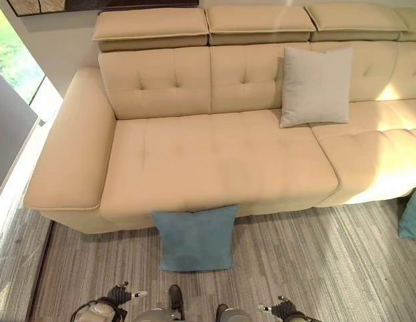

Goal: Pick up all the scattered cushions and arrange them neatly on the sofa.

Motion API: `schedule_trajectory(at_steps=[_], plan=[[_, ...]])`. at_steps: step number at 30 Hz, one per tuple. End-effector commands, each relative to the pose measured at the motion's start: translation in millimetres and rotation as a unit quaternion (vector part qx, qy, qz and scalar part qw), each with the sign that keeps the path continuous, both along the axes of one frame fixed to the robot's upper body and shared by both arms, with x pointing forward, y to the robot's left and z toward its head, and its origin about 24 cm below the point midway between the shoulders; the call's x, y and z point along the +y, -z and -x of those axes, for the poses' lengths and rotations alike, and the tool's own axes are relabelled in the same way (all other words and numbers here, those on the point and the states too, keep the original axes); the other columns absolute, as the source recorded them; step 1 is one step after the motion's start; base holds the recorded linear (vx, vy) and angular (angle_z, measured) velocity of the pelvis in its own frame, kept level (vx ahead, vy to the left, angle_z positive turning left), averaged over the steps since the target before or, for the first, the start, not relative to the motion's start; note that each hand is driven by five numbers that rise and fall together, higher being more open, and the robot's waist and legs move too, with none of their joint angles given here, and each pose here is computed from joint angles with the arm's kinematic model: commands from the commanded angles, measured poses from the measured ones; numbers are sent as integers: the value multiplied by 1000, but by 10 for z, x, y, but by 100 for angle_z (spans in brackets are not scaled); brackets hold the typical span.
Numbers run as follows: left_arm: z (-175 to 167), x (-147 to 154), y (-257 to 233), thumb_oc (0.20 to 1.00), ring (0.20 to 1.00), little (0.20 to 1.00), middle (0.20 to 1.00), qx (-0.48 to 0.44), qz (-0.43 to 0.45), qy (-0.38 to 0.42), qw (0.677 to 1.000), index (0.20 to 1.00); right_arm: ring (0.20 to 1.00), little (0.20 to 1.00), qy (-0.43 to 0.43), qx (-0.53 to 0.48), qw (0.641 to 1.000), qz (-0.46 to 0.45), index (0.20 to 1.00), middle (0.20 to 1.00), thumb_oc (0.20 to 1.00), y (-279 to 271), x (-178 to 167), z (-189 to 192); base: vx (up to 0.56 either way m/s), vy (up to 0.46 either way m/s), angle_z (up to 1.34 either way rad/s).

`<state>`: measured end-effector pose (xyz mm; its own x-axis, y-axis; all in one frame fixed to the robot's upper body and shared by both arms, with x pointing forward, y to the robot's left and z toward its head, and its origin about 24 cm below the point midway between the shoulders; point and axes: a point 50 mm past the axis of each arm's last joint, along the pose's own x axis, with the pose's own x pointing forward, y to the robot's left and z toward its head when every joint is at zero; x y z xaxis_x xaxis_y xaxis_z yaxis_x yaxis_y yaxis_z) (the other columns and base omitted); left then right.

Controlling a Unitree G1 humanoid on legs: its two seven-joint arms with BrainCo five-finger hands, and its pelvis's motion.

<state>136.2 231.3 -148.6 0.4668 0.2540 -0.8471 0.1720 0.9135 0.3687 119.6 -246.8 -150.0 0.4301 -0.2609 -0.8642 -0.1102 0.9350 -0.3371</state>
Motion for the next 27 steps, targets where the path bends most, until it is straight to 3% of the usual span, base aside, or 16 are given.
schedule_trajectory(at_steps=[1,10,14,22,27], plan=[[10,44,-3,1000,1000,1000,1000,3,-12,0,1000,1000,1000,1000,-3,-23,1000,20,1000,1000,1000,-79,-120,-128,98,87,-30],[-63,69,-47,1000,1000,1000,1000,-29,-4,-32,999,1000,1000,1000,4,-10,1000,25,1000,1000,1000,-55,-164,-11,84,-51,11],[-273,12,-141,1000,1000,1000,1000,-80,11,-41,996,1000,1000,1000,24,-19,999,30,1000,1000,1000,-68,-206,0,-22,-102,29],[-710,-98,-357,1000,1000,1000,1000,-158,21,-35,987,1000,1000,1000,32,-73,996,43,1000,1000,1000,-192,-241,-289,-82,-16,10],[-728,-113,-365,1000,1000,1000,1000,-160,22,-27,987,1000,1000,1000,30,-80,995,44,1000,1000,1000,-209,-235,-334,1,55,-6]])
